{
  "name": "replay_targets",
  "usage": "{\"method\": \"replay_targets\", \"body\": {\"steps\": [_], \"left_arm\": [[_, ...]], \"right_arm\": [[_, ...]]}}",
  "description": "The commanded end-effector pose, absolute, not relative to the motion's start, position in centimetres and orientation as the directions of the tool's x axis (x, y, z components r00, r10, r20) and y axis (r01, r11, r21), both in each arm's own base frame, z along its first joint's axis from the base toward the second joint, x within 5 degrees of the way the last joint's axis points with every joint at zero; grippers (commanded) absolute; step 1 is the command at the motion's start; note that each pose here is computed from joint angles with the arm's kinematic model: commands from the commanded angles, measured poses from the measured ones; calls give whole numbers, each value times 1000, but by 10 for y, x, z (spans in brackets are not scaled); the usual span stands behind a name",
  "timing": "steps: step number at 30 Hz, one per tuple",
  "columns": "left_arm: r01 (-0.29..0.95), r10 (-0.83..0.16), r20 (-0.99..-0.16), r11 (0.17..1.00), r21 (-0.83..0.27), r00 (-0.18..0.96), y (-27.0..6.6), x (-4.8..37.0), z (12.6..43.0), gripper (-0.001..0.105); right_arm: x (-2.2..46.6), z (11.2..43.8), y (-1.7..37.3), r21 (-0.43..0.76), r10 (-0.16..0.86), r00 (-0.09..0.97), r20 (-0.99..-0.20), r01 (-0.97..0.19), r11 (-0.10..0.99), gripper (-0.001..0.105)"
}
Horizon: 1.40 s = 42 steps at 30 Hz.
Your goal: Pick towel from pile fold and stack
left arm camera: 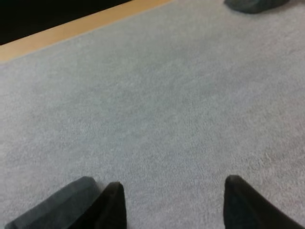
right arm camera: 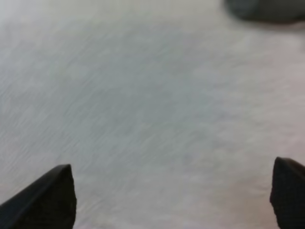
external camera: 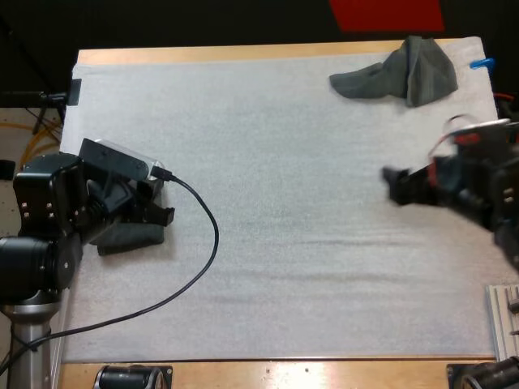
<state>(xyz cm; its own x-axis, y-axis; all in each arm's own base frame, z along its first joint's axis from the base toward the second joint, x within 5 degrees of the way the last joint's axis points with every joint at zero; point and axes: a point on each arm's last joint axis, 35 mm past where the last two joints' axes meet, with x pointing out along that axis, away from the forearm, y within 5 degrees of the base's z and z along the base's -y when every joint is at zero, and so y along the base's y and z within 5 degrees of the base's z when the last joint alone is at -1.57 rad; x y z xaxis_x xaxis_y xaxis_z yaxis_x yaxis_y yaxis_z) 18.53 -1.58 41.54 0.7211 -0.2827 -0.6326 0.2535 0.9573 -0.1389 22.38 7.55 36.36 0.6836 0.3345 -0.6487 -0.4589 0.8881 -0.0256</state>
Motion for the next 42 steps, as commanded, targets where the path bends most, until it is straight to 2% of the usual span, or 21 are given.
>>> {"method": "replay_targets", "body": {"steps": [1,9,15,19,22,26,31,37,40,42], "left_arm": [[258,-283,-611,957,-131,739,-16,184,419,44],[267,-283,-599,956,-117,749,-16,186,420,44],[250,-261,-602,963,-104,755,-15,183,421,44],[200,-180,-592,979,-33,786,-12,166,426,44],[195,-163,-561,981,-2,812,-10,148,428,44],[196,-166,-485,981,12,859,-9,114,432,44],[235,-214,-351,972,19,912,-9,68,431,44],[274,-261,-212,961,37,942,-8,14,420,44],[264,-251,-186,963,45,950,-7,-6,411,44],[260,-247,-198,965,44,949,-7,-16,403,44]], "right_arm": [[224,374,63,-48,317,703,-636,-447,893,80],[215,379,4,-77,163,717,-678,-289,954,80],[191,396,-1,-156,119,772,-625,-273,949,80],[170,406,0,-194,109,795,-596,-275,942,80],[156,412,0,-211,109,811,-575,-275,938,80],[134,422,1,-212,110,850,-516,-251,944,80],[108,431,2,-207,112,890,-442,-223,953,80],[72,426,3,-239,110,943,-313,-190,952,80],[52,417,3,-233,110,966,-235,-165,958,80],[39,412,4,-222,109,976,-189,-151,963,80]]}}
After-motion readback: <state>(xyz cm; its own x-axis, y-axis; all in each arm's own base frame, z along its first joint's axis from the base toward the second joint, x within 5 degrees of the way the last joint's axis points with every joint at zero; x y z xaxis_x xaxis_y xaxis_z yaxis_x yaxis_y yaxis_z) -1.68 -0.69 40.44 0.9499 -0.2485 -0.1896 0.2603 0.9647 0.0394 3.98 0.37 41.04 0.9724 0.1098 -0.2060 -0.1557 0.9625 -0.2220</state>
